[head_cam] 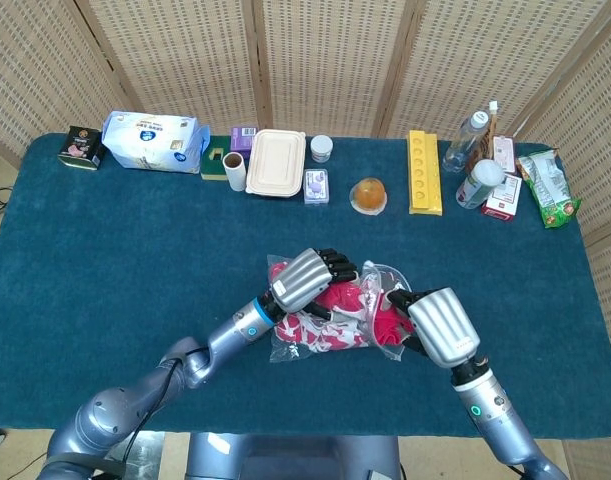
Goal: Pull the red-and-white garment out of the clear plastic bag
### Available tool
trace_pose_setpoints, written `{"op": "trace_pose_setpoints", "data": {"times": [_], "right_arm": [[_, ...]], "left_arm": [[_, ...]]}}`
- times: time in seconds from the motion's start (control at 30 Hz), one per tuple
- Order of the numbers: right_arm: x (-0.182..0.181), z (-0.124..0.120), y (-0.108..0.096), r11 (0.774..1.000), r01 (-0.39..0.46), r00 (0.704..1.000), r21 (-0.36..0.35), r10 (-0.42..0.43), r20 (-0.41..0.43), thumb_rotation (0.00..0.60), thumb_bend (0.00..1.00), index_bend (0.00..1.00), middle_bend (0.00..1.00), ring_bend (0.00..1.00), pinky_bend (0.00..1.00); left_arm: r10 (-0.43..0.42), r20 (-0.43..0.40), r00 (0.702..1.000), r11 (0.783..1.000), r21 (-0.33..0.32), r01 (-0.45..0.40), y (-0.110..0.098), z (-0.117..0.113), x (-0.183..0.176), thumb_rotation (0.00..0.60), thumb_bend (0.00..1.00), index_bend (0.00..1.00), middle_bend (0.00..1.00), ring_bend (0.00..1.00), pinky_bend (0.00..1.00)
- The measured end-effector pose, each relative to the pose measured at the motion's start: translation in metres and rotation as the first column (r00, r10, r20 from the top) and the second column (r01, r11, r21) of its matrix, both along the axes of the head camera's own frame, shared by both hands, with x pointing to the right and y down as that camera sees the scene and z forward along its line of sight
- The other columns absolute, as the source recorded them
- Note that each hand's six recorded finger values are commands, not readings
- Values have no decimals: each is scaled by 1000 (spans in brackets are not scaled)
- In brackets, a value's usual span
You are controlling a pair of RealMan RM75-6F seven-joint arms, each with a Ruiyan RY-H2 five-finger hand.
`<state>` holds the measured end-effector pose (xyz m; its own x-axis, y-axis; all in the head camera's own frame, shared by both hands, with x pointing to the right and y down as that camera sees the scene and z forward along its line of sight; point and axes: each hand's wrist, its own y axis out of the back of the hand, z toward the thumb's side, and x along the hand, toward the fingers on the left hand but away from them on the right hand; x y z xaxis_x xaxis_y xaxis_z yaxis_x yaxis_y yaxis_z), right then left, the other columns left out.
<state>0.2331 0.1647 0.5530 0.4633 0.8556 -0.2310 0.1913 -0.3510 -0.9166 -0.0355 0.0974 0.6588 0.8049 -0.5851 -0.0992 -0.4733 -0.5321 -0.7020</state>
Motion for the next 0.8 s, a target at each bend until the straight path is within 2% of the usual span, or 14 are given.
{"op": "trace_pose_setpoints", "data": {"times": [0.07,0.13,0.3,0.37,0.47,0.57,0.63,0.8], "right_arm": [[1,2,-1,1000,3,1000,-4,-3,-5,600,515,701,633,840,888],[3,6,-2,1000,5,1000,-7,-5,-15,600,514,702,634,840,887],[9,12,-3,1000,12,999,-18,-12,-36,600,514,704,635,840,886],[12,14,-3,1000,11,999,-24,-12,-42,600,514,705,635,840,886],[17,18,-2,999,8,999,-34,-9,-46,600,515,705,636,839,883],[21,21,-2,999,5,999,-40,-6,-49,600,515,706,636,839,883],[24,22,-1,999,1,999,-42,-3,-51,600,515,706,636,839,883],[31,25,0,999,-8,998,-48,5,-62,600,514,707,636,838,882]], "left_arm": [[17,18,1000,999,-27,-17,1,0,-1,600,72,1,216,135,249],[39,39,998,998,-58,-36,4,-1,-3,600,71,0,192,110,228],[78,98,992,991,-115,-66,11,-12,-9,600,71,8,186,106,226],[80,142,987,992,-108,-65,11,-19,-17,600,71,45,186,106,229],[54,254,966,998,-52,-42,-1,-23,-41,600,71,137,186,106,237],[26,395,918,1000,-7,-25,-17,-17,-70,600,75,233,186,106,237],[23,487,873,999,11,-33,-23,-8,-86,600,79,242,186,106,233],[49,640,767,998,4,-66,-25,18,-107,600,102,252,187,105,208]]}}
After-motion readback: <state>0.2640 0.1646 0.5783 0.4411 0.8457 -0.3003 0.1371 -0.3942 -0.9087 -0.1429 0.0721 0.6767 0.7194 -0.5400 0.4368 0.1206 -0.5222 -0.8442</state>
